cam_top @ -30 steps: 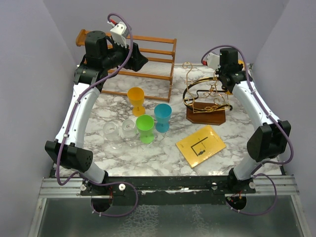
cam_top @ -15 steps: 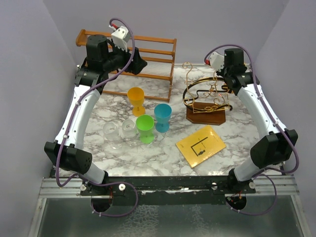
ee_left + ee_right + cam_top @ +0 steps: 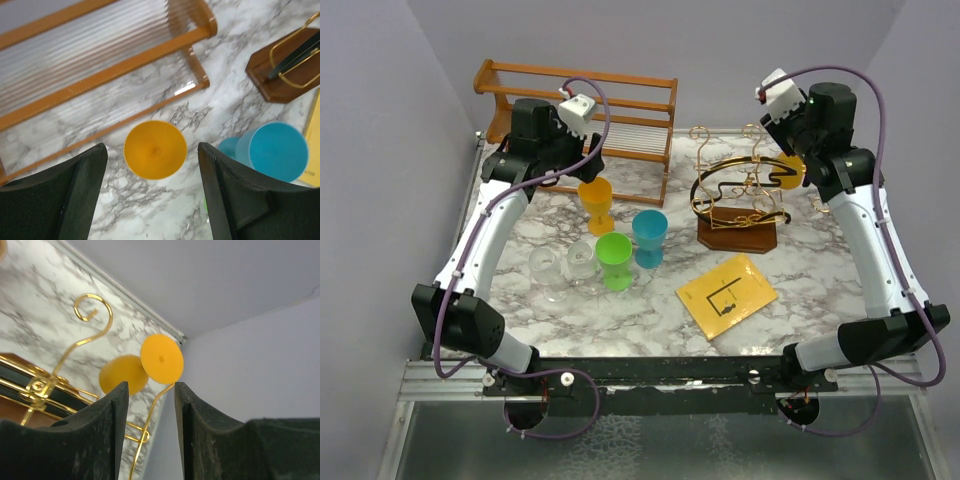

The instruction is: Place the wine glass upside down on the wine glass rack

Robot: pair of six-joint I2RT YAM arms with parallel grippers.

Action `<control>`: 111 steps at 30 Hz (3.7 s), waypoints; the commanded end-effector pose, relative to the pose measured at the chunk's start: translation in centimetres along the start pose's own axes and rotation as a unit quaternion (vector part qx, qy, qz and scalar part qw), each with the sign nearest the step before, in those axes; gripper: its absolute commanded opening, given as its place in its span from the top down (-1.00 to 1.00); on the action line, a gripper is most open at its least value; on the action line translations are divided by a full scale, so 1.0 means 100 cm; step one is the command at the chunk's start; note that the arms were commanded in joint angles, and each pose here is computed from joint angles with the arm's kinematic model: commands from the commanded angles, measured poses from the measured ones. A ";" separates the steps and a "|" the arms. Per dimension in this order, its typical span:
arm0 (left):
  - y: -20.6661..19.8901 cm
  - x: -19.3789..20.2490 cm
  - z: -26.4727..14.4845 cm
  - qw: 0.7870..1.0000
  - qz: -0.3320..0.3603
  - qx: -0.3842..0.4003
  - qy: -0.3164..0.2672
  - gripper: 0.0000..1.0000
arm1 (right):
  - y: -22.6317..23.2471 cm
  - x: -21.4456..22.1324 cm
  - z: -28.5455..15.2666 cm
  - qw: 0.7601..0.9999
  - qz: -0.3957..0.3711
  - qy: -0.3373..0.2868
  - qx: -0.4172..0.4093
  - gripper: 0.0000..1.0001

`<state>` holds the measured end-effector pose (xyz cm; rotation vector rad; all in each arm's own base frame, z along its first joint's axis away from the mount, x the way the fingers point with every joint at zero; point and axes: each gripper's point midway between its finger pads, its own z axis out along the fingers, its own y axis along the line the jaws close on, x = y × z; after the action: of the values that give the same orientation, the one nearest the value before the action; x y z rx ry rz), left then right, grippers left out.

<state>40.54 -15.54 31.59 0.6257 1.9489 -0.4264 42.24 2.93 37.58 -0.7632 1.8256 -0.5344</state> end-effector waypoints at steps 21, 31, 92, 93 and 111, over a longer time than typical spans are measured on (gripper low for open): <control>0.047 0.124 0.060 0.969 -0.007 -0.046 0.241 0.24 | 0.026 -0.060 -0.034 0.980 0.108 -0.121 -0.117 -0.01; 0.048 0.115 0.059 0.970 -0.001 -0.045 0.237 0.81 | 0.026 -0.056 -0.033 0.982 0.104 -0.114 -0.110 -0.01; -0.085 -0.212 -0.052 0.935 -0.106 0.220 -0.256 1.00 | 0.069 -0.150 -0.036 0.789 0.386 -0.256 -0.404 -0.52; -0.087 -0.211 -0.050 0.936 -0.105 0.220 -0.253 1.00 | 0.070 -0.150 -0.035 0.789 0.385 -0.257 -0.404 -0.52; -0.104 -0.204 -0.038 0.945 -0.078 0.209 -0.240 1.00 | 0.072 -0.147 -0.025 0.790 0.406 -0.239 -0.392 0.49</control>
<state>39.24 -26.67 50.33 0.5546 1.4983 -1.0596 41.28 18.70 42.50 -0.4904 1.6560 0.9964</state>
